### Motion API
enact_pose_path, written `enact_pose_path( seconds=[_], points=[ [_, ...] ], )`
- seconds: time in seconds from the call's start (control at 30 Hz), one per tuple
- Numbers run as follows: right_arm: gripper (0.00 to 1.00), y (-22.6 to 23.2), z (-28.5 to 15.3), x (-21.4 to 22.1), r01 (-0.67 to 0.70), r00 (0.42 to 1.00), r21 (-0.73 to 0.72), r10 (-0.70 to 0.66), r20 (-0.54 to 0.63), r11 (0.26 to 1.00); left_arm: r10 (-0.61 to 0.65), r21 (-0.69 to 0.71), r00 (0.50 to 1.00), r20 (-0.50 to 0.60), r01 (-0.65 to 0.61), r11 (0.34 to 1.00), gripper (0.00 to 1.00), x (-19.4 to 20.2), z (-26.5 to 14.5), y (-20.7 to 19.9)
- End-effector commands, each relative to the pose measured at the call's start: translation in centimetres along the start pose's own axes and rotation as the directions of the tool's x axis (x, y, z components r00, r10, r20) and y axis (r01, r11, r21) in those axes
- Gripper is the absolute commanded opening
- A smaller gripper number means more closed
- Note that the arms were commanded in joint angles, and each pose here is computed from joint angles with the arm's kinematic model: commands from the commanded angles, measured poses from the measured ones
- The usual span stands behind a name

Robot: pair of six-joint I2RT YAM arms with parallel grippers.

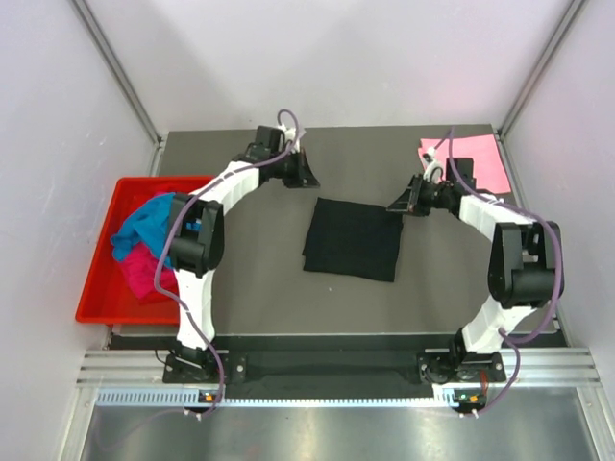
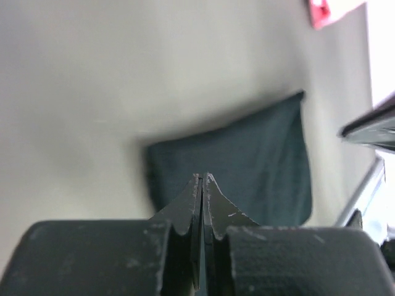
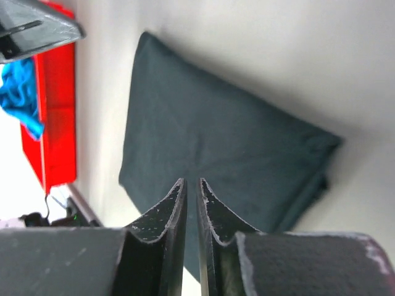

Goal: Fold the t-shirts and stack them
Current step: Fold the tshirt

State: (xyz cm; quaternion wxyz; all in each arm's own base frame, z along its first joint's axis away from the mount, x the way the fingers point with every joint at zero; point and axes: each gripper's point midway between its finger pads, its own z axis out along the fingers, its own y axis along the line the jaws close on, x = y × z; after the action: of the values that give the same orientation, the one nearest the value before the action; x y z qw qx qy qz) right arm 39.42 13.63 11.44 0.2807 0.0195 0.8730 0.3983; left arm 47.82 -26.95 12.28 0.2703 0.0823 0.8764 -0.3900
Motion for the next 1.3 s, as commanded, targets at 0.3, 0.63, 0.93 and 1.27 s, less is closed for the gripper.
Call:
enact_pose_path(
  seconds=[0.3, 0.63, 0.93, 1.27],
  points=[
    [0.17, -6.3, 2.7, 5.0, -0.076, 0.994, -0.006, 0.076, -0.075, 0.997, -0.05, 0.055, 0.999, -0.01, 0.051, 0.997, 0.04, 0.8, 6.2, 3.2],
    [0.24, 0.1, -0.7, 2.4, -0.017, 0.999, -0.113, 0.013, -0.031, 0.994, -0.054, -0.042, 0.997, 0.048, 0.057, 0.998, 0.04, -3.7, 2.0, 2.3],
    [0.25, 5.3, 1.0, 9.6, -0.017, 0.979, -0.254, -0.036, -0.202, 0.967, -0.042, 0.049, 0.996, -0.082, 0.047, 0.998, 0.06, 6.6, -1.4, -5.4],
    [0.28, 0.8, 1.7, 14.1, -0.117, 0.962, -0.196, 0.062, -0.266, 0.974, -0.191, -0.184, 0.967, -0.171, 0.159, 0.97, 0.06, 16.4, -0.7, 2.1]
  ],
)
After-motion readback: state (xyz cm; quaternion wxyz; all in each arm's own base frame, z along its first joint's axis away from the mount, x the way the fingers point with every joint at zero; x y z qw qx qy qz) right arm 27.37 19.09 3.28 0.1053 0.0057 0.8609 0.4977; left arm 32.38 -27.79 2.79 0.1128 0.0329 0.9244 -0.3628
